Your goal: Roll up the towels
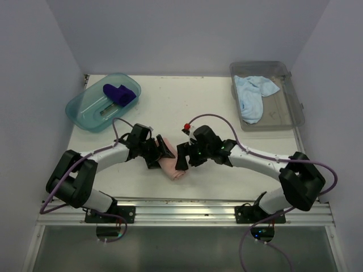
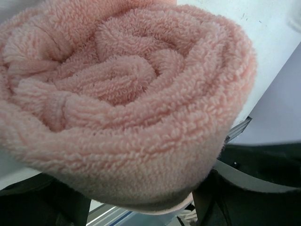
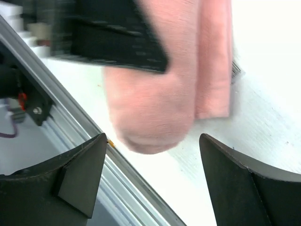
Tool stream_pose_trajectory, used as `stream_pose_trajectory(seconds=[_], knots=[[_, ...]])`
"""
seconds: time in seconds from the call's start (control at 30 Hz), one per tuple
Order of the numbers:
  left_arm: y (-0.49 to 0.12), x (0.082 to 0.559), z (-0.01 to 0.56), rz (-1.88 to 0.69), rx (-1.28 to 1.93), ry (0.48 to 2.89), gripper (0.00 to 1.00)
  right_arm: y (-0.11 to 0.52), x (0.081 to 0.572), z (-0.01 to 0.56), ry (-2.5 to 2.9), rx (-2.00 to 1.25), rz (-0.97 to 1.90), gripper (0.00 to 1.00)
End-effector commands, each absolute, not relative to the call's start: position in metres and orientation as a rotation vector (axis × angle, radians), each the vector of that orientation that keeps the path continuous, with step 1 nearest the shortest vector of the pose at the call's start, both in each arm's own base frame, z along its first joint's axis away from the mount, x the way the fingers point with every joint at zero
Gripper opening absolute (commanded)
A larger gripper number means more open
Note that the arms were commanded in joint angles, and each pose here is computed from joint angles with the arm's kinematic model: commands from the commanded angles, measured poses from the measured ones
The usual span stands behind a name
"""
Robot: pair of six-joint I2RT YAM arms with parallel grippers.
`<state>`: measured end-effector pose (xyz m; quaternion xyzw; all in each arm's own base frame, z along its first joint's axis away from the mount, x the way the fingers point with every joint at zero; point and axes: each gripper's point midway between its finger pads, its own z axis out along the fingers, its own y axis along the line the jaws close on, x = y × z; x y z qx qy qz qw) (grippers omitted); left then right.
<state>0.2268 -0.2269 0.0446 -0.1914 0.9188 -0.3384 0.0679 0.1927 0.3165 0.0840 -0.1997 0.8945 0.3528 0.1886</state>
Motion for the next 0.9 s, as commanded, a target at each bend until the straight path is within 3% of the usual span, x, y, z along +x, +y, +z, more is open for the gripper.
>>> stream_pose_trajectory(seconds=[0.0, 0.23, 0.57, 0.67, 0.77, 0.8, 0.87], knots=[[-0.221, 0.226, 0.03, -0.958, -0.649, 2.8, 0.76, 0.307, 0.203, 0.119, 2.357, -0.706, 0.578, 0.83], [-0.222, 0.226, 0.032, -0.96, -0.663, 2.801, 0.77, 0.335, 0.192, 0.134, 2.143, -0.932, 0.227, 0.84], [-0.221, 0.225, 0.03, -0.961, -0.696, 2.802, 0.77, 0.364, 0.186, 0.084, 2.083, -1.067, -0.037, 0.84], [-0.222, 0.225, 0.031, -0.968, -0.694, 2.803, 0.78, 0.363, 0.191, 0.072, 2.091, -1.043, -0.101, 0.78], [-0.223, 0.226, 0.035, -0.98, -0.68, 2.79, 0.81, 0.361, 0.19, 0.07, 2.096, -1.02, -0.072, 0.51], [-0.226, 0.228, 0.042, -1.022, -0.668, 2.768, 0.82, 0.359, 0.193, 0.071, 2.106, -1.002, -0.056, 0.36], [-0.23, 0.229, 0.046, -1.107, -0.679, 2.71, 0.85, 0.362, 0.191, 0.075, 2.132, -0.99, 0.043, 0.25]])
